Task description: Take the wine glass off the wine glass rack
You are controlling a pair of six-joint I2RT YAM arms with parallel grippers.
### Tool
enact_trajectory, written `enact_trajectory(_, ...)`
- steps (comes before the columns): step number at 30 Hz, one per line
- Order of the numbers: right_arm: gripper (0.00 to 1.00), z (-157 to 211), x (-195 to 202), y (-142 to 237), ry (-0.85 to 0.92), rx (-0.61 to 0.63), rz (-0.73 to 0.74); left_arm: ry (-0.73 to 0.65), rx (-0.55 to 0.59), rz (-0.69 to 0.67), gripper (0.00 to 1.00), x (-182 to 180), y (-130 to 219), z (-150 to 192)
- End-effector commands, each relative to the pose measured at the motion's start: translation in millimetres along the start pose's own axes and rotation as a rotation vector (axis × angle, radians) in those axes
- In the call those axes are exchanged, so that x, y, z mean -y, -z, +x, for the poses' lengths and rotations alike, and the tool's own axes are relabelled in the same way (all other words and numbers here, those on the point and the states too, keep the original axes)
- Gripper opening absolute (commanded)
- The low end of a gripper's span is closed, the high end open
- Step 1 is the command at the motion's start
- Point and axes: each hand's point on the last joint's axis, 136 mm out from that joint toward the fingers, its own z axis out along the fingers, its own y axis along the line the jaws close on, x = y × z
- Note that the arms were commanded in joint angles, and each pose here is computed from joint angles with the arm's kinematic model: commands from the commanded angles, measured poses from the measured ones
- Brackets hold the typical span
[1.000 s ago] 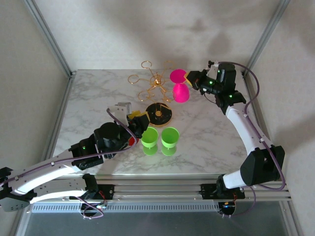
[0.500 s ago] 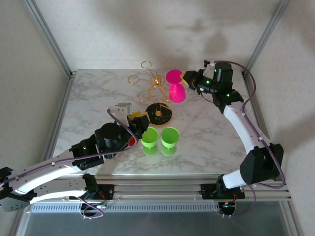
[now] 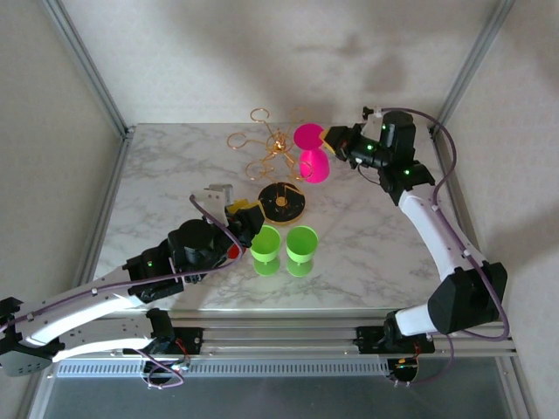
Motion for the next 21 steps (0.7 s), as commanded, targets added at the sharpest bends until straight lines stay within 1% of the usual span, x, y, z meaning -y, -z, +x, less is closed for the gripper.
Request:
enact_trajectory(1, 0.0, 6, -13, 13, 0.042, 0.013, -0.022, 0.026, 0.032, -0.006, 0.41, -3, 2, -8)
enact_trajectory(12, 0.0, 23, -13, 32, 0.035, 0.007, -0.017, 0.02, 0.034, -0.006, 0.41, -2, 2, -9)
enact_trajectory(21, 0.0, 42, -7, 55, 0.046, 0.01, 0.027, 0.022, 0.024, -0.007, 0.41, -1, 2, -10)
